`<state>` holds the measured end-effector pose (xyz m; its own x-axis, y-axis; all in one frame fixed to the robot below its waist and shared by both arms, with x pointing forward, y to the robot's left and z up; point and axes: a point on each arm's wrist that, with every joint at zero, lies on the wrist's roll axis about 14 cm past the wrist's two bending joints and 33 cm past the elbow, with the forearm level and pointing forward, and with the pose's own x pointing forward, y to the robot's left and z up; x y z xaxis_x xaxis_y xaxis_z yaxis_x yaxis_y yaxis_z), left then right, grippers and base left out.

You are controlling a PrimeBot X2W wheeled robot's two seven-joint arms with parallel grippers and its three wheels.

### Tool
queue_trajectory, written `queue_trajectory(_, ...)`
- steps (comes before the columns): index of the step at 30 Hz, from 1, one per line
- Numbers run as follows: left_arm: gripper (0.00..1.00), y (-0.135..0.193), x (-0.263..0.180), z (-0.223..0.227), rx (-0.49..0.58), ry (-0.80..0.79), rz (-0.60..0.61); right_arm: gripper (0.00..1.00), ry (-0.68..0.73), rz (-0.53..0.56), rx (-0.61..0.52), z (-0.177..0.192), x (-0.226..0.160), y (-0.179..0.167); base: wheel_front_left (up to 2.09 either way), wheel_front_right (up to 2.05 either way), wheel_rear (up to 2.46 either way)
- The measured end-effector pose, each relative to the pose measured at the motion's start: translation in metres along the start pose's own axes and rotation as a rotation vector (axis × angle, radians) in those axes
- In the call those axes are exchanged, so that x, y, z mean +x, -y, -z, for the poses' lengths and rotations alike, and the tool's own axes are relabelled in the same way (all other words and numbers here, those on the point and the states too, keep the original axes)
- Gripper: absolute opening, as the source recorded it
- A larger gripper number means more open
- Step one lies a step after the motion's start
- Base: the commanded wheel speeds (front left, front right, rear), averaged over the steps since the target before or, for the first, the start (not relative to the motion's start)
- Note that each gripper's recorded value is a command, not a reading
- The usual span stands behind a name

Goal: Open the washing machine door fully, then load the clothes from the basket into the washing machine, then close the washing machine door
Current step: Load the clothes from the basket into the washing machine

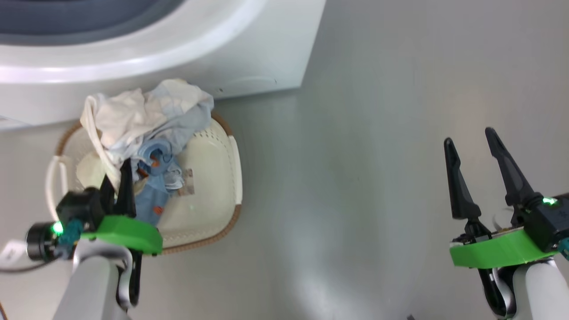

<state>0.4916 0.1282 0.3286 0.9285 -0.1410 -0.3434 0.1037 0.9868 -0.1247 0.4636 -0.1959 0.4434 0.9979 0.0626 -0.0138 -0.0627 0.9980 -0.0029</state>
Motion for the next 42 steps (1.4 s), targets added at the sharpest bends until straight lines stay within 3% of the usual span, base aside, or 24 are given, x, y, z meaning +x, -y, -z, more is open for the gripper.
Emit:
queue_trajectory(9, 0.00, -0.009, -0.074, -0.075, 0.039, 0.231, -0.051, 1.00, 0.054, -0.008, 0.018, -0.034, -0.028, -0.008, 0.00, 0.00, 0.00)
queue_trajectory(23, 0.00, -0.003, -0.168, -0.104, 0.068, 0.362, -0.059, 1.00, 0.143, -0.023, 0.020, -0.076, -0.081, -0.019, 0.00, 0.00, 0.00)
queue_trajectory(42, 0.00, 0.003, -0.209, -0.116, 0.065, 0.439, -0.053, 1.00, 0.220, -0.032, 0.011, -0.101, -0.114, -0.027, 0.00, 0.00, 0.00)
